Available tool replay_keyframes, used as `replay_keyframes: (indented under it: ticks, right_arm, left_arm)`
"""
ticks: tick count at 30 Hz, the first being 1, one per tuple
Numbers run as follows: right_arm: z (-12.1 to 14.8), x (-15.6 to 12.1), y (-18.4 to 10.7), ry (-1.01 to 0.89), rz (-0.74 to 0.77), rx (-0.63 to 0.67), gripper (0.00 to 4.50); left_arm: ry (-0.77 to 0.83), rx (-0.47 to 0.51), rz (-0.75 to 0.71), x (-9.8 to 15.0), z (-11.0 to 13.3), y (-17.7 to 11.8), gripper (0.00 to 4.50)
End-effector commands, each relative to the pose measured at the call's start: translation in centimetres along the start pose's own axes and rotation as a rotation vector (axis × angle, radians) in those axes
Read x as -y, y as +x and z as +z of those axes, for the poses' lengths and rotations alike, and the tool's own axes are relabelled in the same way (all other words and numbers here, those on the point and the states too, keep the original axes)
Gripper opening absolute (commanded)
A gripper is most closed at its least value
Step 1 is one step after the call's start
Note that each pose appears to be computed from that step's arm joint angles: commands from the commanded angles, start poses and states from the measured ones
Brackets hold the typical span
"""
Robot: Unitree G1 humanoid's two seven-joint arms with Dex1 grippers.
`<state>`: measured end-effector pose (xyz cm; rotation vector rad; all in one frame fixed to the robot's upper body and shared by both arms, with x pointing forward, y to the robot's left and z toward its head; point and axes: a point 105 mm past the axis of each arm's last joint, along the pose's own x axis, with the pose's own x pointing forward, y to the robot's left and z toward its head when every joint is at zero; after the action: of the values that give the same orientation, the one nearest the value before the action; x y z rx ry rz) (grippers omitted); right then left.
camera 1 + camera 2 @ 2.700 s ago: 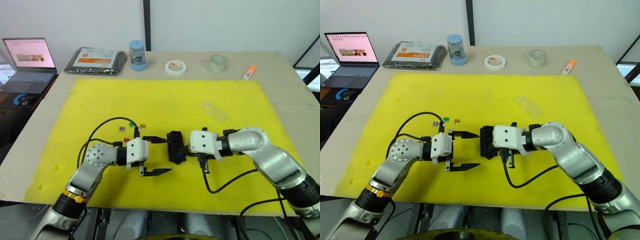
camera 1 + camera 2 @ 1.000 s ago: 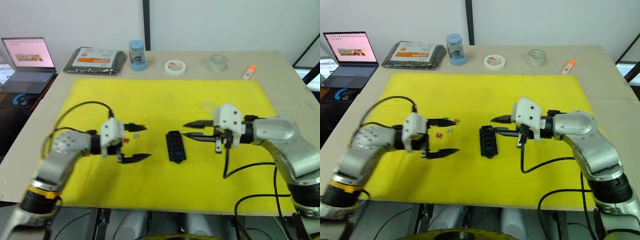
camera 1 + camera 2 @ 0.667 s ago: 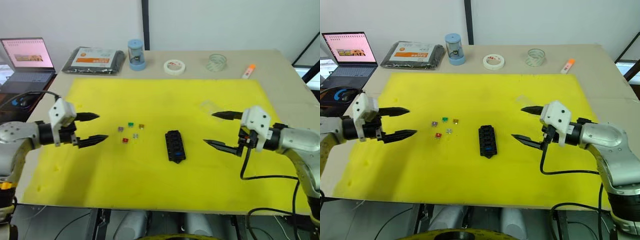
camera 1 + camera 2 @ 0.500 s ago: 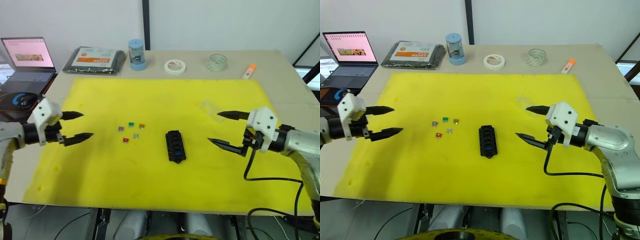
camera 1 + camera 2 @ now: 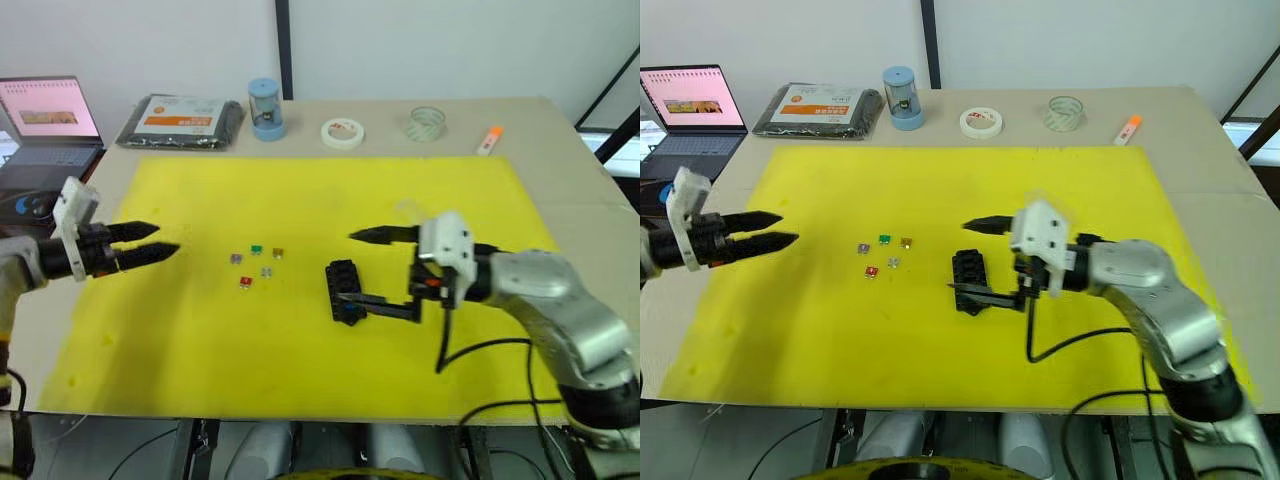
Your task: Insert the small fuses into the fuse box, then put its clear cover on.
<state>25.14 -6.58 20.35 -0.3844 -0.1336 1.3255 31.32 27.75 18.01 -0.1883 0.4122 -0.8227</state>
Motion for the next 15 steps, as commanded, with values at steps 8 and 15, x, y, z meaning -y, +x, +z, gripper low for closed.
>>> replay_keyframes:
  ticks: [8, 15]
  right_arm:
    - [0.4, 0.2, 3.1, -0.088, 0.048, 0.003, 4.49]
    - [0.2, 0.3, 3.0, -0.095, 0.014, -0.013, 4.49]
  left_arm:
    - [-0.585, -0.178, -0.098, 0.9, -2.6, 4.0, 4.50]
    - [-0.668, -0.181, -0.096, 0.1, -4.0, 6.4, 4.50]
